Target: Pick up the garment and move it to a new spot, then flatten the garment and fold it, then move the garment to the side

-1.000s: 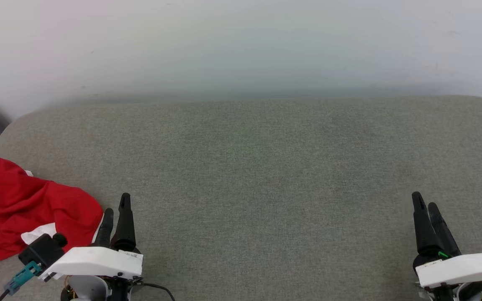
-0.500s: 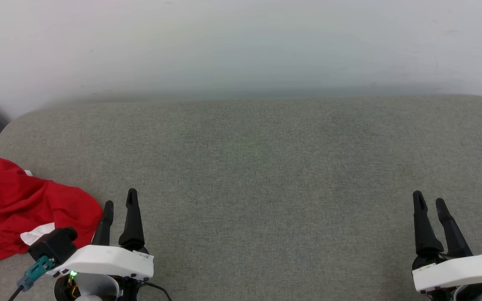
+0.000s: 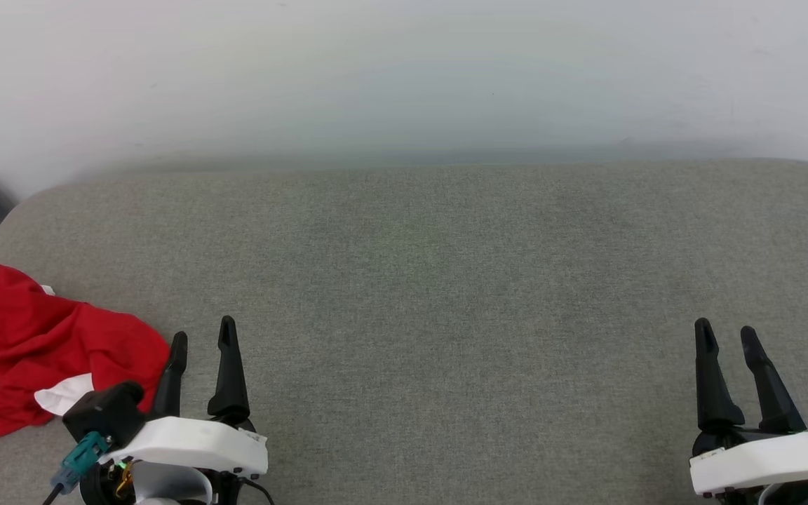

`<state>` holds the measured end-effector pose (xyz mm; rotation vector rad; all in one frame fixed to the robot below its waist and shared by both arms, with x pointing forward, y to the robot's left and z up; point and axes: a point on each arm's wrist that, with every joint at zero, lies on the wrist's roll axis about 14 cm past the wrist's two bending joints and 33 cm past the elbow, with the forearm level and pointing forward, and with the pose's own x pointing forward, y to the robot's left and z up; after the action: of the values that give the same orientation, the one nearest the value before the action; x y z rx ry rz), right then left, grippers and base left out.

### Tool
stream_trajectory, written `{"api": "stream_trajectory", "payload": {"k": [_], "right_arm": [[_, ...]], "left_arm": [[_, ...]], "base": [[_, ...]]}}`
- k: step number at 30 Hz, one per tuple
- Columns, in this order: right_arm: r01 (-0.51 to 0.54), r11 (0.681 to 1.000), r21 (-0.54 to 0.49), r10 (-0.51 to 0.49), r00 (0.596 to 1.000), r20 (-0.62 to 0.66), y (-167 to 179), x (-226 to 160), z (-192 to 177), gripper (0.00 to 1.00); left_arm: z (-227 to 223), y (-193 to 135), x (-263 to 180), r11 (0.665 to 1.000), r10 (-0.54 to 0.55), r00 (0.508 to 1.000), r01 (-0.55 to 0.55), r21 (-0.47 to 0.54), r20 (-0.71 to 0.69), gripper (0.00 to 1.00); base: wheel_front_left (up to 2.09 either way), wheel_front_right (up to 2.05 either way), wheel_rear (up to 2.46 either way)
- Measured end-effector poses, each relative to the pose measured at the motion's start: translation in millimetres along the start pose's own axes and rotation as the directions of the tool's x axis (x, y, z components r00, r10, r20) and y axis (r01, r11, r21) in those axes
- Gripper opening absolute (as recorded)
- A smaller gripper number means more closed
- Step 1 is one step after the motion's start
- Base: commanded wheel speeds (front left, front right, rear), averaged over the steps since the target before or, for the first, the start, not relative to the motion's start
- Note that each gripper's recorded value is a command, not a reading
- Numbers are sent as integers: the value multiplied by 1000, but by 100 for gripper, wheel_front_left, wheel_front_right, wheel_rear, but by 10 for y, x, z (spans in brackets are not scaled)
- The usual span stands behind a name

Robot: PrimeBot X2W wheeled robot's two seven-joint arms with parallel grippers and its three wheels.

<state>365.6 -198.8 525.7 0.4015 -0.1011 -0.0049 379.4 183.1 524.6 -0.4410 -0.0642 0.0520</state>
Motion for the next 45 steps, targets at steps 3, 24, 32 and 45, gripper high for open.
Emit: {"api": "stream_trajectory", "payload": {"k": [3, 24, 32, 45], "right_arm": [[-3, 1000, -27, 3, 1000, 2, 1, -20, -1, 100], [-33, 979, -203, 44, 998, 49, 70, -31, 114, 100], [-38, 968, -247, 54, 997, 60, 81, -57, 136, 100], [-57, 951, -305, 77, 995, 55, 122, -97, 101, 100]], "left_arm": [[21, -15, -1, 999, -7, 1000, 7, 38, 12, 100], [74, -110, -29, 973, -55, 997, 40, 229, 59, 100], [83, -150, -50, 959, -78, 994, 55, 277, 71, 100], [75, -175, -84, 933, -104, 991, 69, 354, 81, 100]], "base": [[0, 0, 0], [0, 0, 0], [0, 0, 0], [0, 0, 0]]}}
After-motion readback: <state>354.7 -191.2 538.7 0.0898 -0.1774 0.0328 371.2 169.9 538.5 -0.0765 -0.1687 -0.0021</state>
